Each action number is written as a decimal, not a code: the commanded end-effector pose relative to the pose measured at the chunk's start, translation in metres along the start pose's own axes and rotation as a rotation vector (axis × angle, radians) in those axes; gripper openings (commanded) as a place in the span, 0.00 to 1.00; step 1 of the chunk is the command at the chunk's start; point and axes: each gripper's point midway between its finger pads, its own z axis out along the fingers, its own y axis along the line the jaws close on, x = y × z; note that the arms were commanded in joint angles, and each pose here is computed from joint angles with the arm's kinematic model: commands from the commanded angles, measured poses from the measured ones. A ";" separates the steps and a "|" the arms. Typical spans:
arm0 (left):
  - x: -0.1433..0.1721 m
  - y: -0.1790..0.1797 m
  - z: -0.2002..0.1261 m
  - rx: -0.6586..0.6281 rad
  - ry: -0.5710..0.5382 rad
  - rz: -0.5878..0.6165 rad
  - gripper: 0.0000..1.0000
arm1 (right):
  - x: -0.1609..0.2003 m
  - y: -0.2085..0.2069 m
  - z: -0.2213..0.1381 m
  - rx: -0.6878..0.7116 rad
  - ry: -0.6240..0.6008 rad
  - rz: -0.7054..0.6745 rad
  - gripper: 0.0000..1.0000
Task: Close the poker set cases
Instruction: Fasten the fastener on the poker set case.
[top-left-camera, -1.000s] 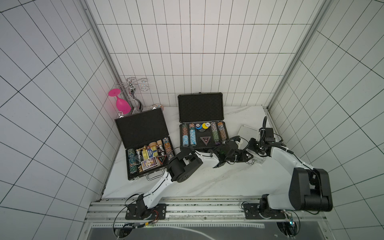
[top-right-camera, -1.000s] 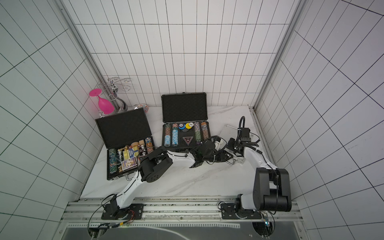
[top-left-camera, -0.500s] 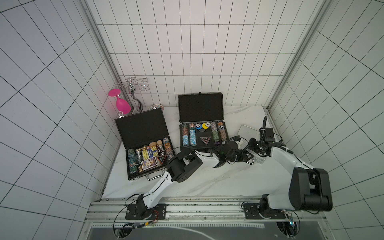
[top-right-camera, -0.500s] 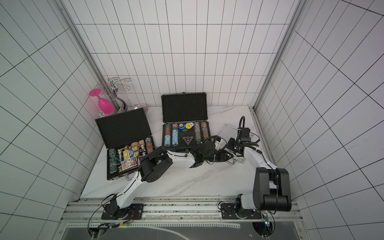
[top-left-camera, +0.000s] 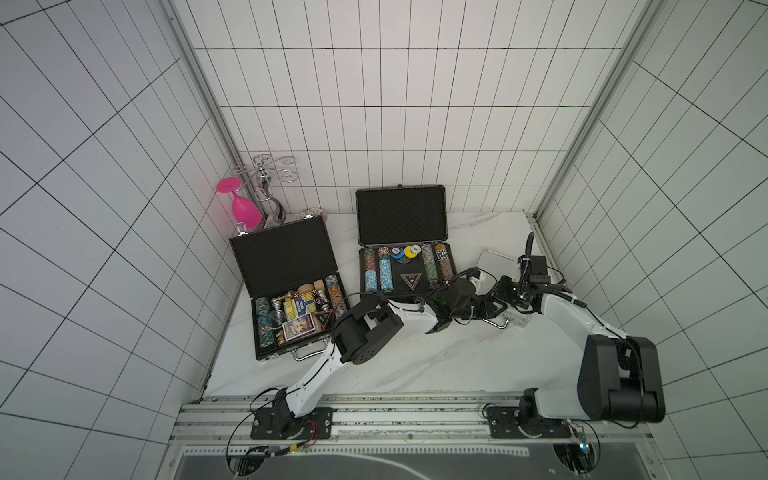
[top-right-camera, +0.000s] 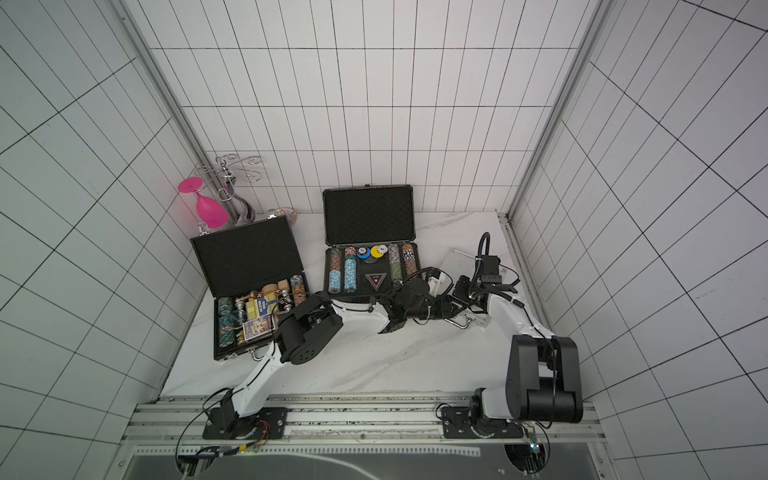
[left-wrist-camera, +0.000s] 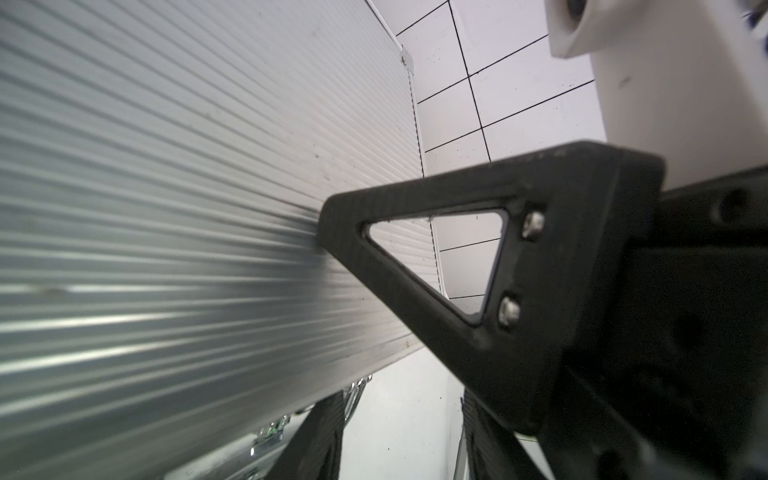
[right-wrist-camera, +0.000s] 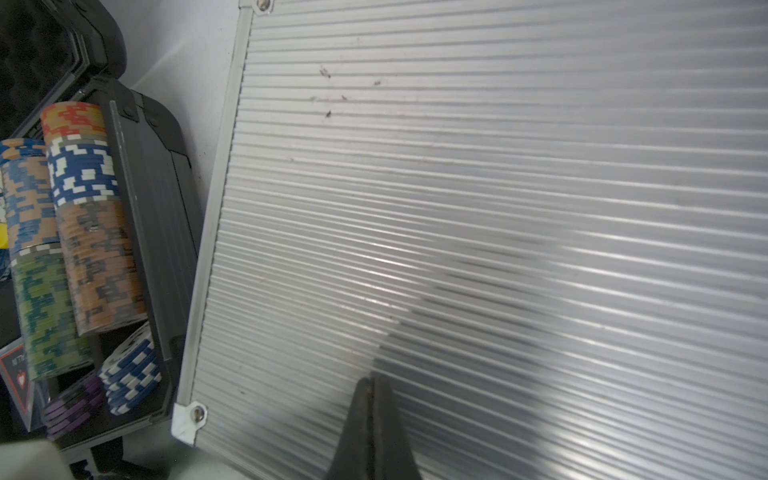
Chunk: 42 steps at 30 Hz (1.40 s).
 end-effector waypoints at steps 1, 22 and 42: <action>-0.049 -0.034 -0.019 0.056 -0.155 0.060 0.46 | 0.105 -0.040 0.008 0.135 0.371 0.065 0.00; 0.005 0.012 -0.040 -0.165 0.029 0.110 0.23 | 0.101 -0.037 0.007 0.125 0.355 0.071 0.00; 0.034 0.046 -0.007 -0.291 0.147 0.147 0.00 | 0.096 -0.034 0.007 0.118 0.345 0.070 0.00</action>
